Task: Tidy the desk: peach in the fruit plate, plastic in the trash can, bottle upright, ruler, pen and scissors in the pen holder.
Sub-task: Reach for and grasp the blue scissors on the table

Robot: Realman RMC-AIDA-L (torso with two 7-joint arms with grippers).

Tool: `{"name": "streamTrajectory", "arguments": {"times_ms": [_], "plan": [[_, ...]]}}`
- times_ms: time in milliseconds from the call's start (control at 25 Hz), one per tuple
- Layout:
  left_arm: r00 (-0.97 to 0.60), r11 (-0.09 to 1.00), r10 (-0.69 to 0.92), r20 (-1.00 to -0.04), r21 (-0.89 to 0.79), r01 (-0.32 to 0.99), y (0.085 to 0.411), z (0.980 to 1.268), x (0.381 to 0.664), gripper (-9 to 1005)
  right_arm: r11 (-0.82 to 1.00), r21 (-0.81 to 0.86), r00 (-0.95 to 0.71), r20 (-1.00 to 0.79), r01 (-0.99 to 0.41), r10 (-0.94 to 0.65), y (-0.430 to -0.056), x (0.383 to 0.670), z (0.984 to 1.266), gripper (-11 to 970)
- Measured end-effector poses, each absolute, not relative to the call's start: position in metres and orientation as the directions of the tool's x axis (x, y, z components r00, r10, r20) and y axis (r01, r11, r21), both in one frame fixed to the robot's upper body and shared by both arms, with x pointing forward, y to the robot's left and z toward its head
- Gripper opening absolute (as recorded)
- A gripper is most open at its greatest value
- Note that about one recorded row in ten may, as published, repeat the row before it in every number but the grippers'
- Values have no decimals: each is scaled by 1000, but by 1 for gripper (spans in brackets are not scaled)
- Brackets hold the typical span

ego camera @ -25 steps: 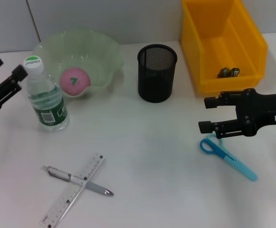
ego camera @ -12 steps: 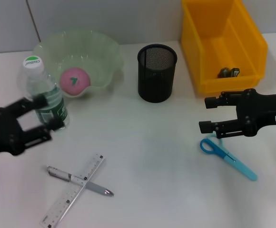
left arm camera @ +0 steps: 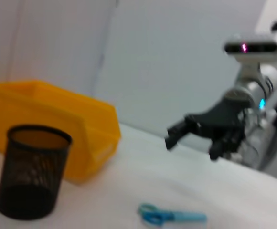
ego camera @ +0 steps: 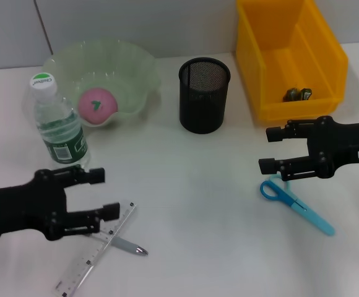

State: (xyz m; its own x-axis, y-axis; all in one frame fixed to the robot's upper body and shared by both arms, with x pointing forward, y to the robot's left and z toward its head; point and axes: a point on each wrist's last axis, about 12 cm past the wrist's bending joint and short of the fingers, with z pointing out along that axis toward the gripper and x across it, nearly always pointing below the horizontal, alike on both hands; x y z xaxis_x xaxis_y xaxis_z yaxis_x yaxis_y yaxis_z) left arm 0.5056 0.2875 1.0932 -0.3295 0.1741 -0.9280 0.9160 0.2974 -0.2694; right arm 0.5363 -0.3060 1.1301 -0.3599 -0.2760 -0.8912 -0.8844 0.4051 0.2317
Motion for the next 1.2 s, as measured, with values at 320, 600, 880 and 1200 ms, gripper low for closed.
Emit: {"name": "streamTrajectory", "arguments": {"times_ms": [320, 600, 880, 1200], "plan": [[-267, 230, 277, -923, -206, 951, 272, 1091, 512, 802, 411, 235, -370, -884, -881, -285, -308, 536, 1131, 798], [-220, 218, 357, -908, -148, 965, 260, 1081, 516, 802, 416, 246, -383, -878, -875, -287, -312, 536, 1133, 798], [-201, 215, 357, -912, -129, 968, 258, 1080, 517, 802, 421, 253, -397, -868, -871, -298, -314, 538, 1135, 798], [-194, 223, 341, -920, -122, 967, 259, 1082, 518, 802, 427, 294, -454, -823, -855, -342, -309, 545, 1158, 797]]}}
